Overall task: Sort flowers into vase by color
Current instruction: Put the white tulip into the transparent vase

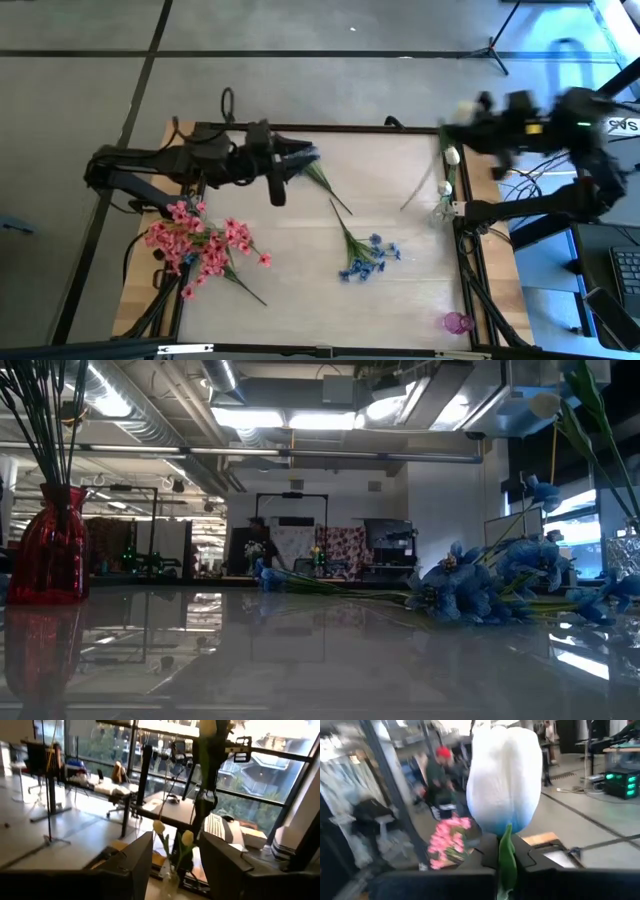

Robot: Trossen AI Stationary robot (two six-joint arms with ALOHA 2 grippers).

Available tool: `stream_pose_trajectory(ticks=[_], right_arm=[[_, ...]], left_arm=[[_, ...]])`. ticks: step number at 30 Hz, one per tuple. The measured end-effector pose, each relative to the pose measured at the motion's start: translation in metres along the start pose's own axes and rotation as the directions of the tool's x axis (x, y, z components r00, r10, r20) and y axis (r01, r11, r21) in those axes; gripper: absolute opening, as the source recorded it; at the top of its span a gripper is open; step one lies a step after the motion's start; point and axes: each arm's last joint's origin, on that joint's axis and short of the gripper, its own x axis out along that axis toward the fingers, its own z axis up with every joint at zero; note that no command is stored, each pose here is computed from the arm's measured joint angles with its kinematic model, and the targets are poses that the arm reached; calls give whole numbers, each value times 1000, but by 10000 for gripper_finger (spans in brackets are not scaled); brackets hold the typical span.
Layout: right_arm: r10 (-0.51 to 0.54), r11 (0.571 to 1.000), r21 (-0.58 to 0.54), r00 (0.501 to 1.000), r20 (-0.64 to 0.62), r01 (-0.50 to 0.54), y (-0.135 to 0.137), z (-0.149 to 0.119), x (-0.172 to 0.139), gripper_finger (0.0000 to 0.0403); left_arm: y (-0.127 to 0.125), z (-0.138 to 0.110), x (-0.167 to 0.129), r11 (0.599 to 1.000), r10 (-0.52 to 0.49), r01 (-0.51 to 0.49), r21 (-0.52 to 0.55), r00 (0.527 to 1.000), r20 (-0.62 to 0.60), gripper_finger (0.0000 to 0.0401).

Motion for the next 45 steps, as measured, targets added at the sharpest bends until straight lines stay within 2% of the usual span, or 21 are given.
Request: stream_pose_trajectory(ticks=[3,7,9,12,15,18,25,29,33,37,45], right_arm=[[76,995,53,995,59,-80,9,4,-40,7],[137,987,77,990,39,-139,15,-5,-87,4],[99,992,80,995,-5,-98,15,-14,-103,4],[-43,998,36,992,-117,47,9,-31,-117,4],[-186,983,-41,958,-219,182,2,-46,-119,3],[-239,970,-100,937,-256,220,-3,-58,-112,3],[-360,928,-178,908,-213,326,-15,-87,-102,2],[-368,924,-181,910,-189,337,-21,-104,-98,2],[-364,927,-181,907,-214,329,-24,-118,-94,2],[-359,929,-184,905,-227,322,-25,-122,-92,2],[-359,930,-200,881,-307,309,-26,-129,-95,4]], left_arm=[[6,9,-7,999,17,-19,42,999,39,155],[14,16,-5,994,88,-94,59,991,100,156],[18,17,-2,991,110,-118,57,987,117,157],[24,20,1,988,141,-149,46,980,142,156],[27,18,6,985,156,-164,44,977,146,155],[28,16,10,984,164,-171,41,976,143,154],[27,11,16,985,169,-173,22,978,125,154],[28,10,17,985,171,-172,1,978,123,154],[32,11,18,977,214,-215,-4,968,130,154],[38,12,19,966,255,-257,-8,957,138,154],[39,11,20,966,258,-260,-3,958,124,154]])
